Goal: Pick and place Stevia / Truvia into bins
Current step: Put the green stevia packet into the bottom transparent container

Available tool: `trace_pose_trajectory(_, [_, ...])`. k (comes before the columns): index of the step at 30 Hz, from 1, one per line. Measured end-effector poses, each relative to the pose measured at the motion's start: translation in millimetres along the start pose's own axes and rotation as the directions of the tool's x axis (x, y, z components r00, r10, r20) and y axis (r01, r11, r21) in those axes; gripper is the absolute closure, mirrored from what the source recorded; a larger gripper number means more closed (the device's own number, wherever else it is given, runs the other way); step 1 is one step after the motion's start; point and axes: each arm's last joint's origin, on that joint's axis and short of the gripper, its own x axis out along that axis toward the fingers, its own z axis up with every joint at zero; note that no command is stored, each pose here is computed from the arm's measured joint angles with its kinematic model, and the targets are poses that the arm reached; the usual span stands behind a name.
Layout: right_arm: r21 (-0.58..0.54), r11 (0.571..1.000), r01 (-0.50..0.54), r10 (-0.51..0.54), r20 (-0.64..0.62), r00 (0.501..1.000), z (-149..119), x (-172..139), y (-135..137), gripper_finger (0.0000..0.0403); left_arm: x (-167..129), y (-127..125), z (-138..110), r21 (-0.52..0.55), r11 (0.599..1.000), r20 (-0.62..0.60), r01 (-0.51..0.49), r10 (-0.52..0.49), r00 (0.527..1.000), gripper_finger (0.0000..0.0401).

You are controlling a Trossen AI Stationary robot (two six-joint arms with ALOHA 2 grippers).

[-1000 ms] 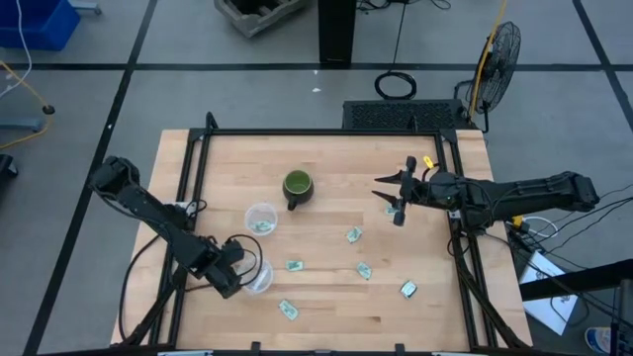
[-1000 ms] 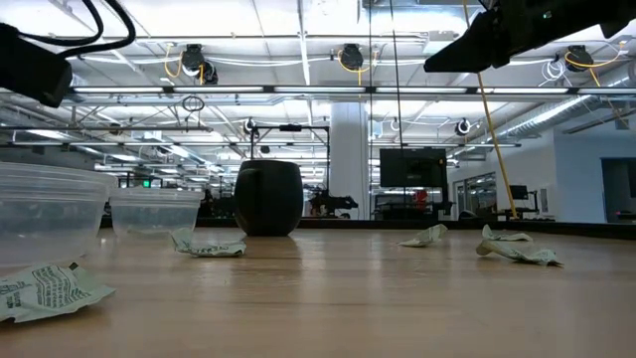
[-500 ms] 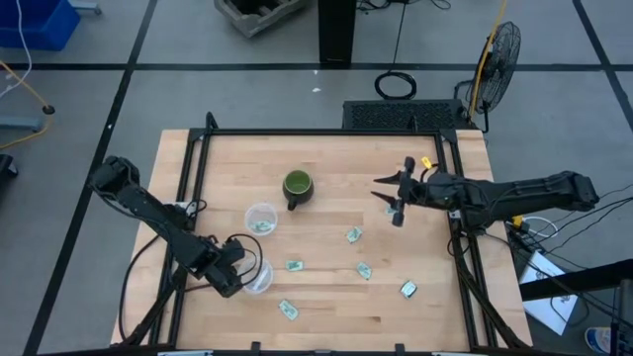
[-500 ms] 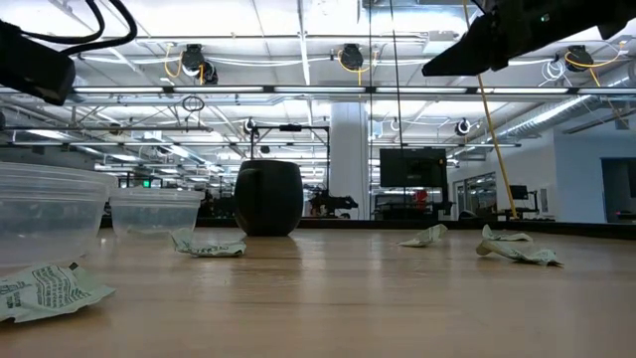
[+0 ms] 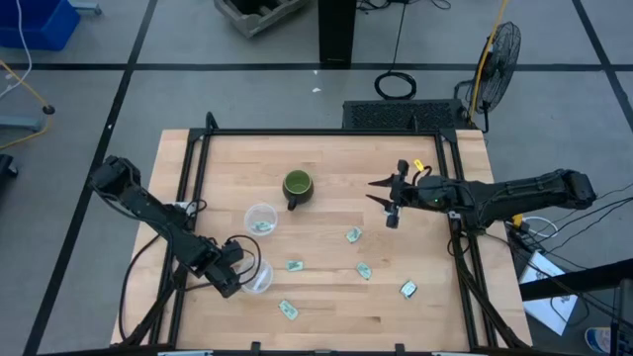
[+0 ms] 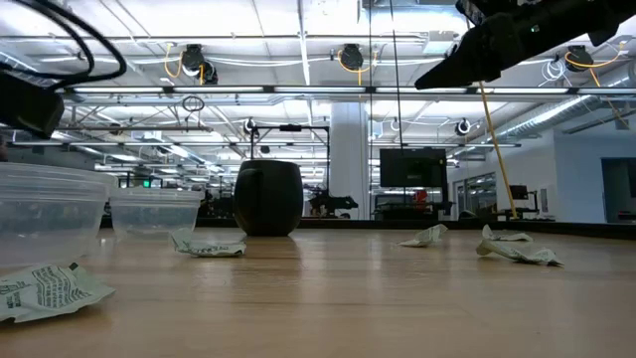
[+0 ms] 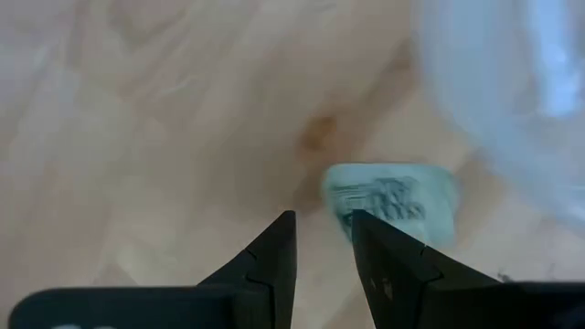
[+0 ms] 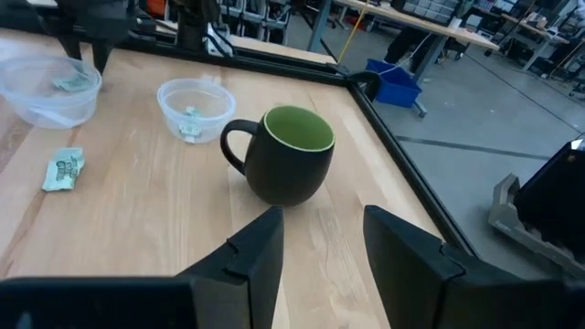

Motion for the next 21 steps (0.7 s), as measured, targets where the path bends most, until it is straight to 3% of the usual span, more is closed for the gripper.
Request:
trace_pose_trajectory(9, [0.011,1.000,0.006,-0.006,0.032,0.999,3.2,-0.1,-0.6,0.0257,11.0,11.6,-3.0,-0.002,1.000,-0.016,-0.027,0.027,1.000,0.0293])
trace_pose_trajectory(16, [0.049,0.999,0.005,-0.006,0.030,1.000,3.0,0.0,-0.6,0.0257,11.4,11.1,-3.2,0.010,1.000,-0.025,-0.020,0.020,0.999,0.0385])
trace_pose_trajectory(21, [0.051,0.999,0.004,-0.006,0.030,1.000,3.0,0.0,-0.5,0.0257,3.8,12.5,-4.7,-0.008,1.000,-0.068,-0.003,0.002,0.998,0.0393])
